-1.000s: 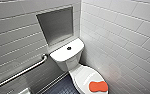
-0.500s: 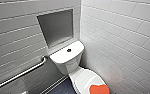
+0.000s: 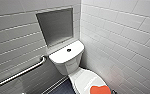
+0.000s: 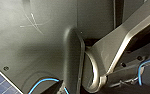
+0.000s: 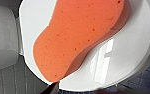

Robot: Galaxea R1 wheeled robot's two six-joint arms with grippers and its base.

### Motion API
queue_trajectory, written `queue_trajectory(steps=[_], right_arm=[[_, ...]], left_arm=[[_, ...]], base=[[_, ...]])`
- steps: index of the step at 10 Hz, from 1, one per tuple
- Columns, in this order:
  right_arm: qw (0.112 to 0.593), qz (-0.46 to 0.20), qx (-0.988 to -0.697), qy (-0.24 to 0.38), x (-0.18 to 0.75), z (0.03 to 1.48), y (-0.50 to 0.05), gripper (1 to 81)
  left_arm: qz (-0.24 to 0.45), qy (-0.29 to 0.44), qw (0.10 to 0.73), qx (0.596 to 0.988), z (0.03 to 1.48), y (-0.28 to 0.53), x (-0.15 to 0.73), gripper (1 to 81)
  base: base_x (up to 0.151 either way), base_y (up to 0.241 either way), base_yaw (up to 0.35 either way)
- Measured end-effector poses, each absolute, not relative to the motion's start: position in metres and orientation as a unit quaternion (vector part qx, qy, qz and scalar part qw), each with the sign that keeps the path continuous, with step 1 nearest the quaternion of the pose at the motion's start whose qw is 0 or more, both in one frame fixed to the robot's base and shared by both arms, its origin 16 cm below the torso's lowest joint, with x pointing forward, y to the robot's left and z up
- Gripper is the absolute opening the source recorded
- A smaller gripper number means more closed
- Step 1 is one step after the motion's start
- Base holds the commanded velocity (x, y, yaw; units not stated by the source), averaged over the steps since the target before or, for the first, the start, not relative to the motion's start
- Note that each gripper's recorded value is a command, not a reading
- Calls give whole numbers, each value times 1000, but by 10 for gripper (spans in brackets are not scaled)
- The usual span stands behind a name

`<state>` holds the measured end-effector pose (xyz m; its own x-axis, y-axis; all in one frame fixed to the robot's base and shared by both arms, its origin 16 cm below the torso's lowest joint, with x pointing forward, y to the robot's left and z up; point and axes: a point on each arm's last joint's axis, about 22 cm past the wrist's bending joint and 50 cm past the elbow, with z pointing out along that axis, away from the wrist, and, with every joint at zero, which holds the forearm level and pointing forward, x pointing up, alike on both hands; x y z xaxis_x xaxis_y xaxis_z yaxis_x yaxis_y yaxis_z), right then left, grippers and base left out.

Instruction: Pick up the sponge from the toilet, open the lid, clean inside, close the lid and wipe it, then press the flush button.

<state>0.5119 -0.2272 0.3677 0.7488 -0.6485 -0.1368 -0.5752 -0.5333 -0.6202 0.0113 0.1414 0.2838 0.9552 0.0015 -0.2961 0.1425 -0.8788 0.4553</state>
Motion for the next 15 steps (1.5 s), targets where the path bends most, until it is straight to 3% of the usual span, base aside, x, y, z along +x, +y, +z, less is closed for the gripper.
queue_trajectory(steps=[7,15], right_arm=[[365,-49,-850,376,570,369,-225,811],[353,-43,-826,436,597,345,-220,811]], left_arm=[[-169,45,242,954,260,141,1,811],[-170,47,240,955,259,144,1,811]], base=[[0,0,0],[0,0,0]])
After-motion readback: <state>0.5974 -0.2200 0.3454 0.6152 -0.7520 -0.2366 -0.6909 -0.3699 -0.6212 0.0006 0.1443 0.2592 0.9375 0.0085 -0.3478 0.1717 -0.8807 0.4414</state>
